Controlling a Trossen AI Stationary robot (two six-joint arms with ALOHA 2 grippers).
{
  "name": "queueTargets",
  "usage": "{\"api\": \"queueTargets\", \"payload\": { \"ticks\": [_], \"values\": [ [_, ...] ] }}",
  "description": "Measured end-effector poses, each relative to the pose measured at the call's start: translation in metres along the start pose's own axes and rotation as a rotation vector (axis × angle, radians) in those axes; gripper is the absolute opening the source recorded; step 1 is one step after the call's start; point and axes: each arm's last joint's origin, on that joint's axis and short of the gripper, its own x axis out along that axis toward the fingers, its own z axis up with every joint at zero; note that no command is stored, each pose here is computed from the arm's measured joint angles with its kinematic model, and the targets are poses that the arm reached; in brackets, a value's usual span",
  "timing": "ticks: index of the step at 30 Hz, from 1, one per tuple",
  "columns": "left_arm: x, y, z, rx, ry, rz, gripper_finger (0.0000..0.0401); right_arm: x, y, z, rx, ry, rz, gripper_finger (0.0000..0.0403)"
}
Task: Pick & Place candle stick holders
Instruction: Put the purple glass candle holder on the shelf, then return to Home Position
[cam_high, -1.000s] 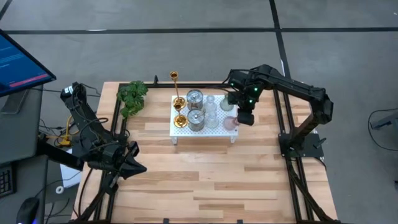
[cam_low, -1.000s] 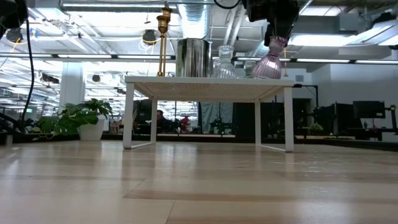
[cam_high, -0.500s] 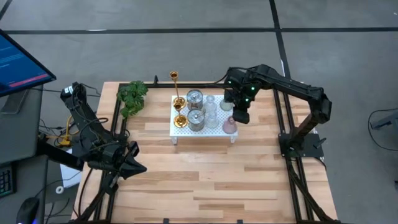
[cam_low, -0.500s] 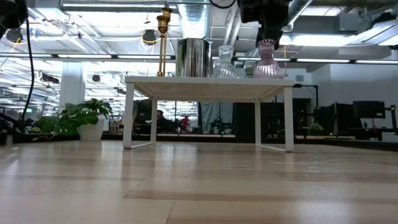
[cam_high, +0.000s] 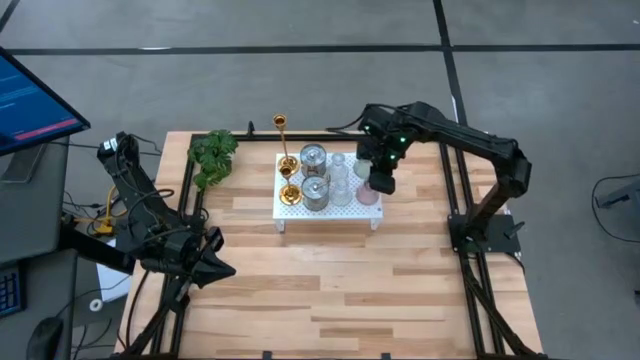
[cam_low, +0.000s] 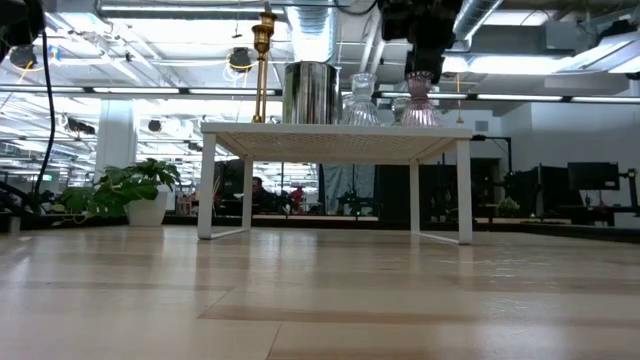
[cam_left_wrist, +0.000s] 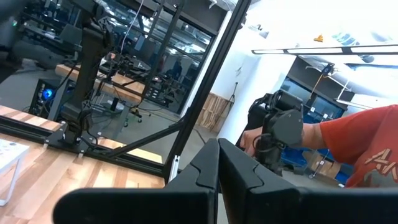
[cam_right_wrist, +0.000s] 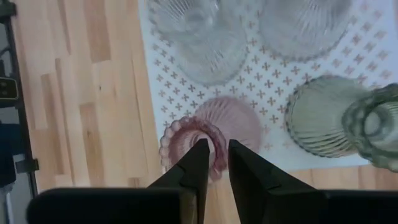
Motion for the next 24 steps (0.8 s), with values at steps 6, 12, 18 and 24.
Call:
{"api": "queueTargets", "payload": {
  "ticks": [6, 12, 18, 24],
  "values": [
    [0.0, 0.0, 0.0, 0.003, -0.004, -0.001, 0.0006, -0.006, 0.004, -0.001, -0.015, -0.028, 0.001, 0.0055],
    [0.0, 0.001, 0.001, 0.032, -0.013, 0.028, 0.0006, -0.027, 0.008, 0.001, -0.042, -0.055, -0.059, 0.0086],
    [-0.003, 0.003, 0.017, 0.031, -0.054, 0.072, 0.0004, -0.128, 0.039, -0.01, -0.101, -0.328, -0.164, 0.0116],
    [-0.025, 0.015, 0.058, 0.012, -0.135, -0.171, 0.0004, -0.204, 0.078, -0.071, -0.21, -0.698, -0.226, 0.0115]
  ]
}}
